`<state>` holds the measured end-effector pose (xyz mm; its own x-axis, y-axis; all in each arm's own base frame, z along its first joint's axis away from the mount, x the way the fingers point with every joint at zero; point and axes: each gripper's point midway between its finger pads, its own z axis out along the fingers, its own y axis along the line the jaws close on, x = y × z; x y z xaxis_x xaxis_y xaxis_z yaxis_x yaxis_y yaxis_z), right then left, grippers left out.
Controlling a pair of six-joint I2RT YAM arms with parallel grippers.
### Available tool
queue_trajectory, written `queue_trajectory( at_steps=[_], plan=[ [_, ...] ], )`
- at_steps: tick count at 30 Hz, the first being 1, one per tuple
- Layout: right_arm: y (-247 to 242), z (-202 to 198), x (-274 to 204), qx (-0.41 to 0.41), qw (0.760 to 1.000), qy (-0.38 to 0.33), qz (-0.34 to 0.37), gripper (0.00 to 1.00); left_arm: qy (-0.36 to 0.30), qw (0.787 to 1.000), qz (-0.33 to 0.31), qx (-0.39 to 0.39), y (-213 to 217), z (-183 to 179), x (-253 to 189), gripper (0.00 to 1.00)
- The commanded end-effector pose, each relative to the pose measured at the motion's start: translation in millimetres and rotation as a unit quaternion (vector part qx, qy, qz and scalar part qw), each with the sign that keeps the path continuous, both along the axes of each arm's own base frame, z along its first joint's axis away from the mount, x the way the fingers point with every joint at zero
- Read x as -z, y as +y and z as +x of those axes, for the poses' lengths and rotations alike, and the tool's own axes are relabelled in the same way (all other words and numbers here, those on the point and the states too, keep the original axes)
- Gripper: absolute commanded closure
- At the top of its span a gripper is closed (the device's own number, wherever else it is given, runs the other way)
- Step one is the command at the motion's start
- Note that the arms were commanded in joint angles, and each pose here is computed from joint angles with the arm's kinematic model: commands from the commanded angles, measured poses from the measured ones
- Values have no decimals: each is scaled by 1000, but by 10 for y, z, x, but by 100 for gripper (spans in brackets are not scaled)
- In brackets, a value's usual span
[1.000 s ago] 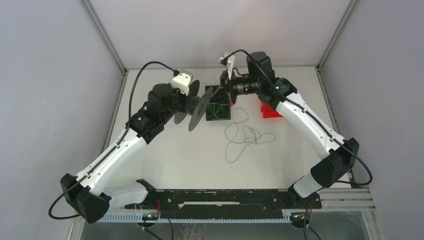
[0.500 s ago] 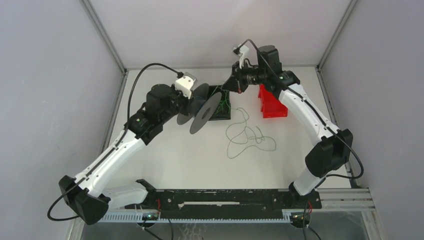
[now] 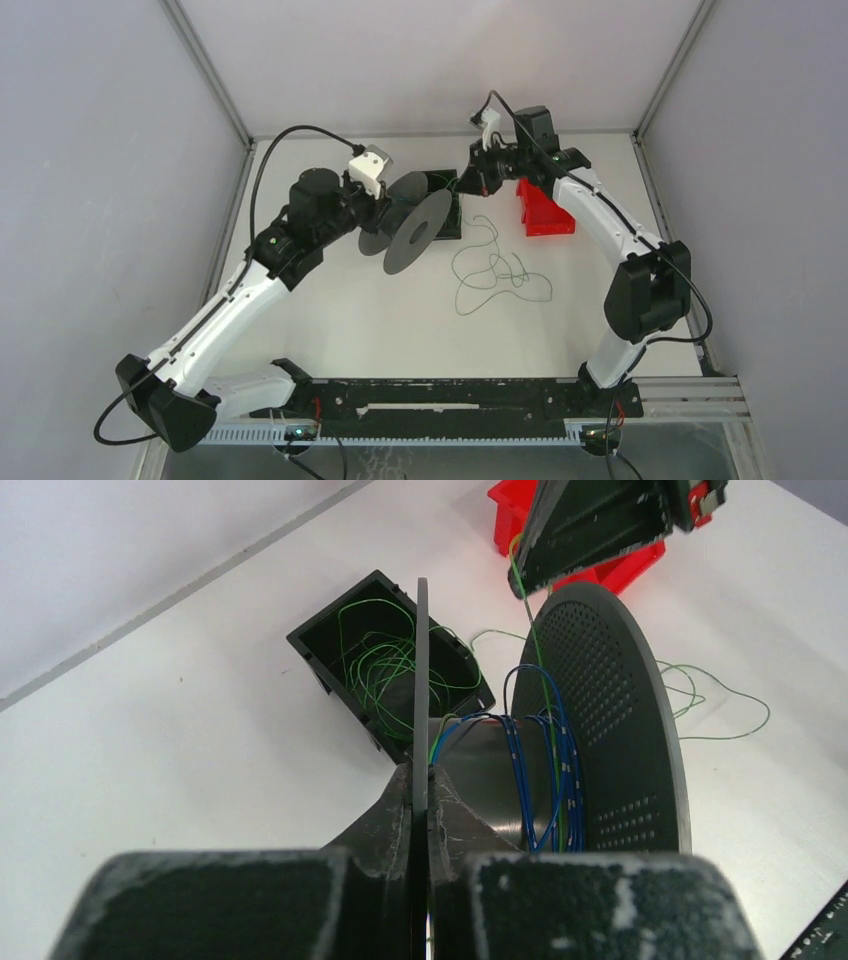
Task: Wrap the cables
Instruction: Wrap the cable around the cable reel.
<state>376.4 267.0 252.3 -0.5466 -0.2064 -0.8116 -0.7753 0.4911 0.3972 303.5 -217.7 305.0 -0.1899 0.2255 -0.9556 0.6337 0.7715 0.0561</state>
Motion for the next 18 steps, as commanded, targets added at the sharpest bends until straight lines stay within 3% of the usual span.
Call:
queue_trajectory(
  at_steps=[1, 18],
  plan=[
    [26, 12, 98, -14, 1000, -13, 13, 94, -42, 996, -76, 14, -39, -80, -602, 100],
    [242, -319, 747, -66, 994, 74, 47, 84, -11, 987, -160, 2, 61, -51, -920, 100]
  ],
)
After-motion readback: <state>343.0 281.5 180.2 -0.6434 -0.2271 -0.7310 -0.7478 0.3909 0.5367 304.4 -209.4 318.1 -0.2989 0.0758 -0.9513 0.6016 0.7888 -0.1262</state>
